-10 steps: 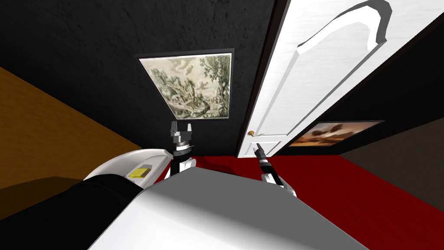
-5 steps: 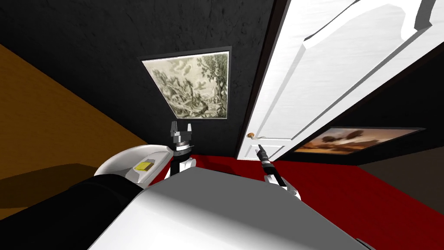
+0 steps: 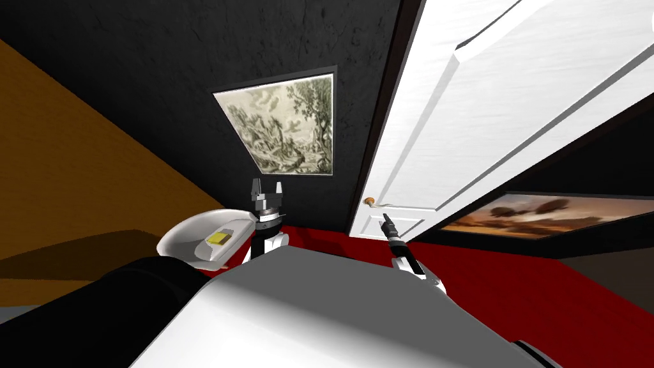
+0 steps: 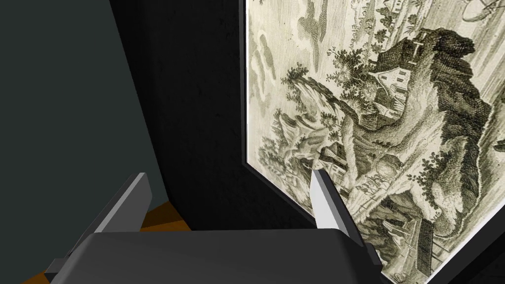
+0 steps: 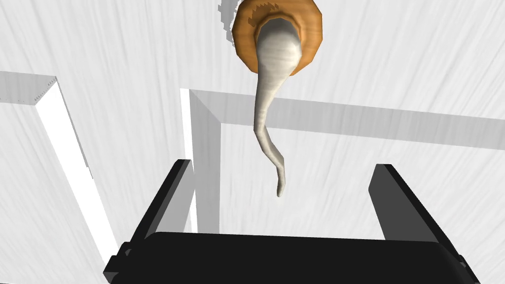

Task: Pull the door open

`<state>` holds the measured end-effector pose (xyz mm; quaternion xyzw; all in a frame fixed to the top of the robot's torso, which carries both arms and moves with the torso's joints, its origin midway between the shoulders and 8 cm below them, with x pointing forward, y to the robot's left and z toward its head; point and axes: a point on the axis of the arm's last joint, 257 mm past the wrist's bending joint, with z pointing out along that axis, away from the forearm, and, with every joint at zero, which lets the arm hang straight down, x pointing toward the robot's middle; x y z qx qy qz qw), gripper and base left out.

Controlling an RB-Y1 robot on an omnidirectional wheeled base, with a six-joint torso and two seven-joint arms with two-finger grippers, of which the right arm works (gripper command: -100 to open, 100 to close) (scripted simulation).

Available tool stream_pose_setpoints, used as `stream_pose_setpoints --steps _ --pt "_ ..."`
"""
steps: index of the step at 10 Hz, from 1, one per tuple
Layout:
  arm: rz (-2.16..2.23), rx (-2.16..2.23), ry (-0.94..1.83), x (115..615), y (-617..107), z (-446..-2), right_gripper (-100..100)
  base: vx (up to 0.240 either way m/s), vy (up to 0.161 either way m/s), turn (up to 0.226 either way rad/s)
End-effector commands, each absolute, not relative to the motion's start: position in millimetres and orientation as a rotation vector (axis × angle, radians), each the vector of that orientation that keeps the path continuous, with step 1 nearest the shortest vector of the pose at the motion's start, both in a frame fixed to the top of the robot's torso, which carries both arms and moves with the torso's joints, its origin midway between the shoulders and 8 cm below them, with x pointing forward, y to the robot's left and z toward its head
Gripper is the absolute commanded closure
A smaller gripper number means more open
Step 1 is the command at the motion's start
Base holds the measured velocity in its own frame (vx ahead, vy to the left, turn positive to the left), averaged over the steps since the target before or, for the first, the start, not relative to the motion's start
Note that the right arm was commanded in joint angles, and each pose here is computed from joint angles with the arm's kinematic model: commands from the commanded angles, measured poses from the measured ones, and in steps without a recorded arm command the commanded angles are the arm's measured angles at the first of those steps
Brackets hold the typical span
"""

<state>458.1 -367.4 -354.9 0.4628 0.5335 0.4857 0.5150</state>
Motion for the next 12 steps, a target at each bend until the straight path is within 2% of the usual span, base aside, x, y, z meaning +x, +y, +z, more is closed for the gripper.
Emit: stream_pose_setpoints --steps 1,2,8,9,11,12 --pt "1.142 1.128 1.258 458 -380 -354 -100 0.025 -0.014 0.285" --pt "1.111 1.147 1.230 460 -396 -354 -100 0.036 -0.012 0.340" --pt "1.044 1.193 1.165 460 -432 -353 -100 0.023 -0.018 0.141" --pt "1.013 1.215 1.134 459 -449 -354 -100 0.029 -0.038 0.381" --pt "0.999 1.225 1.120 458 -456 -354 -100 0.027 -0.035 0.123" --pt "0.978 1.241 1.098 457 -467 -354 -100 0.028 -0.031 0.298"
